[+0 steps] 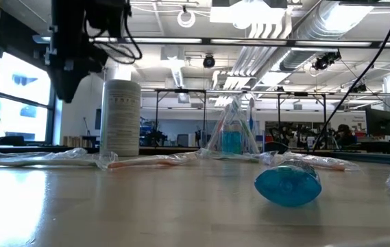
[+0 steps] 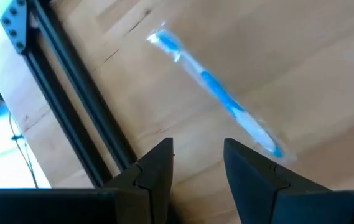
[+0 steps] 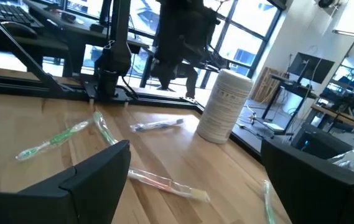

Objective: Pick & Place toothbrushing station
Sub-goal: Put the blue toothbrush into the transparent organizer

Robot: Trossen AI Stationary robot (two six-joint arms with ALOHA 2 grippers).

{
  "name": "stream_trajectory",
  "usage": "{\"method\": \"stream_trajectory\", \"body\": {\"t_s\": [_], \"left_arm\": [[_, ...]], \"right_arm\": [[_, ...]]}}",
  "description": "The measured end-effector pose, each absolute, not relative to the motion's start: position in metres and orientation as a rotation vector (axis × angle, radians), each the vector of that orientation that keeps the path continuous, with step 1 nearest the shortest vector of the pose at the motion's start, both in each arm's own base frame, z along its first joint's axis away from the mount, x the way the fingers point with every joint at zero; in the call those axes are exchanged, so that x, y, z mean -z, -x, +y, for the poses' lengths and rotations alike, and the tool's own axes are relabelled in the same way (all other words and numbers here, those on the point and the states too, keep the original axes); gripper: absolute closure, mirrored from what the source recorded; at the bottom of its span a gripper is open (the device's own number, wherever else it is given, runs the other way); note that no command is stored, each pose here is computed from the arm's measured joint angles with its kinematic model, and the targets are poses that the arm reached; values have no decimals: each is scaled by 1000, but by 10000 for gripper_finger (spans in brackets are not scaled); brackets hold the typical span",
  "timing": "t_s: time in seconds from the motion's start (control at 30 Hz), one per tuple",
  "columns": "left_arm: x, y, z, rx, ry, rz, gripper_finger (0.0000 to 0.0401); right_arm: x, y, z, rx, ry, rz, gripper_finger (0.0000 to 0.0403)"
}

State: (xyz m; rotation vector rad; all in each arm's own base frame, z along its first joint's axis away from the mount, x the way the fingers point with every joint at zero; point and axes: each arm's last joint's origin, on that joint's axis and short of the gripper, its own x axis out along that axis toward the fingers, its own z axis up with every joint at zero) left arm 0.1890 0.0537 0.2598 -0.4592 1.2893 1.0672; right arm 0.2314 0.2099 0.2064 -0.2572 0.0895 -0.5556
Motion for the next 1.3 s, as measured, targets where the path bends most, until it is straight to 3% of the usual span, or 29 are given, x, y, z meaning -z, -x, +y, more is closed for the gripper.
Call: {"method": "stream_trajectory", "body": {"t_s": [0.3,0.5,0.77,1.3], "left_arm": [[-212,-187,83,-992,817,1197,266],[-193,-177,96,-1079,914,1133,266],[-180,-177,109,-1054,1003,998,266],[-177,-173,108,-1110,1073,996,266]], "right_arm": [[-206,-245,198,521,283,100,50],[-203,-252,190,503,315,123,50],[-201,-262,180,470,326,138,50],[-200,-266,175,463,335,149,50]]}}
